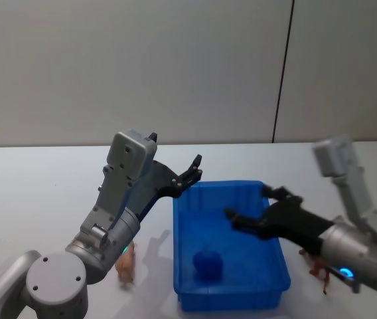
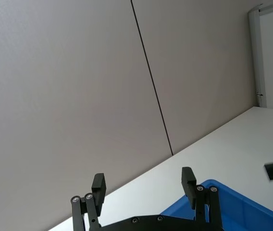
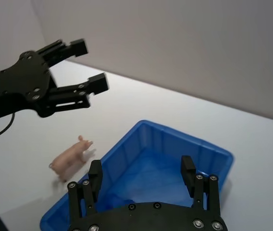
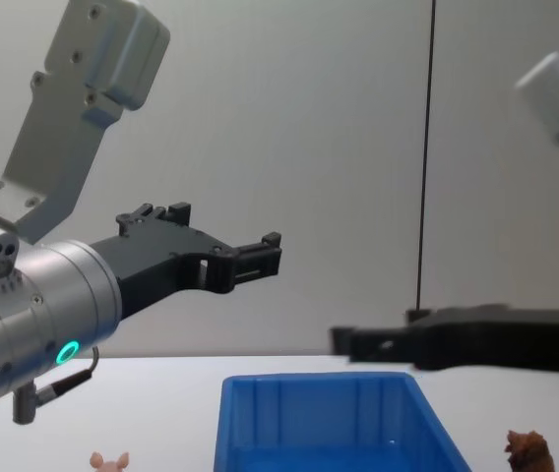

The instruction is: Pick up the two dolls from the table and place them into the box.

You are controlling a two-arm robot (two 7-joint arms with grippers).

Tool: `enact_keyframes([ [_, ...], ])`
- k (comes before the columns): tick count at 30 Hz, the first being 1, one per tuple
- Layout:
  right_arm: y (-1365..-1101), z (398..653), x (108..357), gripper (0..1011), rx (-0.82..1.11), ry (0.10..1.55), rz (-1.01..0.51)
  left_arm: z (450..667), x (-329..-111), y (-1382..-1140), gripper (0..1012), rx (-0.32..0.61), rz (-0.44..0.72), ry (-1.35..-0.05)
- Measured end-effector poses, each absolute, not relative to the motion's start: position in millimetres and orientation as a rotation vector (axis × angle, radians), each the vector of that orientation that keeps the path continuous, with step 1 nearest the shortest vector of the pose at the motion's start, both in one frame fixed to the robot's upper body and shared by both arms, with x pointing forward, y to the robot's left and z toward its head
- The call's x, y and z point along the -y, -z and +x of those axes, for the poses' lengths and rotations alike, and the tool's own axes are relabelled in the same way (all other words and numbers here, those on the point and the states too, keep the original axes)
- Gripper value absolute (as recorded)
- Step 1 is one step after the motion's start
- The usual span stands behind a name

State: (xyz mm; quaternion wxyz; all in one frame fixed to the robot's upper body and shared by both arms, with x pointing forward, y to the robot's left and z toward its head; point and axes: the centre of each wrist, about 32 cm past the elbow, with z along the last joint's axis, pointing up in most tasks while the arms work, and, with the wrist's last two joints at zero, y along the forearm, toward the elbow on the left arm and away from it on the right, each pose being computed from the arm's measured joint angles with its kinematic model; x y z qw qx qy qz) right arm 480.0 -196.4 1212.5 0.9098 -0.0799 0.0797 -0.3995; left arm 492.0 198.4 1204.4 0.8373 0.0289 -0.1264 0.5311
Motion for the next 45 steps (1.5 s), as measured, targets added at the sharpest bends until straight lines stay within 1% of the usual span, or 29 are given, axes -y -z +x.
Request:
enact_keyframes([
  [6, -1217, 463, 220, 1001, -0.142, 0.907, -0.124, 492, -198, -1204, 1001, 0.268, 0.061, -1.124],
  [10, -1218, 445, 238, 1001, -0.135, 0.972, -0.099, 492, -198, -1204, 1001, 0.268, 0.061, -1.124],
  [22, -1215, 406, 265, 1001, -0.173, 1.090, -0.105, 492, -198, -1204, 1001, 0.268, 0.061, -1.124],
  [30, -1210, 394, 272, 1001, -0.212, 1.148, -0.143, 492, -198, -1204, 1001, 0.268, 0.061, -1.124],
  [36, -1206, 389, 274, 1001, -0.241, 1.180, -0.173, 492, -198, -1204, 1001, 0.268, 0.061, -1.124],
  [40, -1201, 389, 275, 1001, -0.265, 1.196, -0.196, 492, -198, -1204, 1001, 0.268, 0.061, -1.124],
  [45, -1193, 396, 274, 1001, -0.295, 1.204, -0.226, 492, -198, -1204, 1001, 0.268, 0.061, -1.124],
])
